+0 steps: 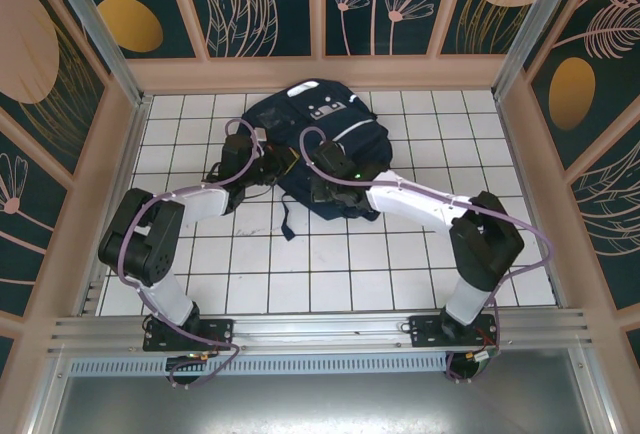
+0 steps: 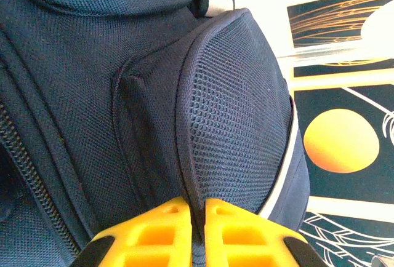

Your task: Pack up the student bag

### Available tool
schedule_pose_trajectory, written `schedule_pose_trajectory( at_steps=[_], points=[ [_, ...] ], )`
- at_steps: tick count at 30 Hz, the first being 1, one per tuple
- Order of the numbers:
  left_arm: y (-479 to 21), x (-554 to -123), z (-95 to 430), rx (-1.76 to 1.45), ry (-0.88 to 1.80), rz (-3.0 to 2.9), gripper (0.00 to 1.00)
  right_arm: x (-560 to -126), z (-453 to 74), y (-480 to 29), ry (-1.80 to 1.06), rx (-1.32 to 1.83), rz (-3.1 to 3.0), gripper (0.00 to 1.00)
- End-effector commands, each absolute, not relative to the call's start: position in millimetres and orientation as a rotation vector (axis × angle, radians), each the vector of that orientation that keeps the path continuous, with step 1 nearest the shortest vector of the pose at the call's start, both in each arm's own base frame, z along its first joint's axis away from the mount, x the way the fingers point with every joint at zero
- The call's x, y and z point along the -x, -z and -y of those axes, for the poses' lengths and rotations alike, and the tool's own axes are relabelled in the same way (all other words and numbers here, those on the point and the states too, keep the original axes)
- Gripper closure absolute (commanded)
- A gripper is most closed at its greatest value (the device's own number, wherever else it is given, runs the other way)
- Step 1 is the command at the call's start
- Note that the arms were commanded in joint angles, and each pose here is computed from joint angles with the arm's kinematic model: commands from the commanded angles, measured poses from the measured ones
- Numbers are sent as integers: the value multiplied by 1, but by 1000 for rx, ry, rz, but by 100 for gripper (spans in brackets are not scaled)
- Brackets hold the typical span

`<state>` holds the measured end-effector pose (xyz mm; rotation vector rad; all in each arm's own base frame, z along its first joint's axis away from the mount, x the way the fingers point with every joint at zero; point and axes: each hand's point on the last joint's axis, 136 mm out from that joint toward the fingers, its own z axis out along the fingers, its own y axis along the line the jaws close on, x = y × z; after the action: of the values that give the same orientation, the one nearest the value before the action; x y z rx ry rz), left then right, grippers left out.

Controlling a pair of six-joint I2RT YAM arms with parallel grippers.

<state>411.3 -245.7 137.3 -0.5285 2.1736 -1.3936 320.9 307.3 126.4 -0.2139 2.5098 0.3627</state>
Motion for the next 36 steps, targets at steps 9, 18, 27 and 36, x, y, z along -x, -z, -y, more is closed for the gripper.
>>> schedule_pose_trajectory(
  at_steps=[9,18,27,36],
  points=[
    [-123,-432,235,570,1276,-2180,91,-331,-225,-146,-45,182,-2443,97],
    [-120,-432,234,575,1269,-2190,93,-357,-173,-153,111,54,-2362,100],
    [-134,-426,231,529,1240,-2192,76,-358,-186,-140,29,158,-2408,100],
    [-145,-387,208,570,1292,-2144,44,-330,-272,-160,-404,354,-2356,100]
  ],
)
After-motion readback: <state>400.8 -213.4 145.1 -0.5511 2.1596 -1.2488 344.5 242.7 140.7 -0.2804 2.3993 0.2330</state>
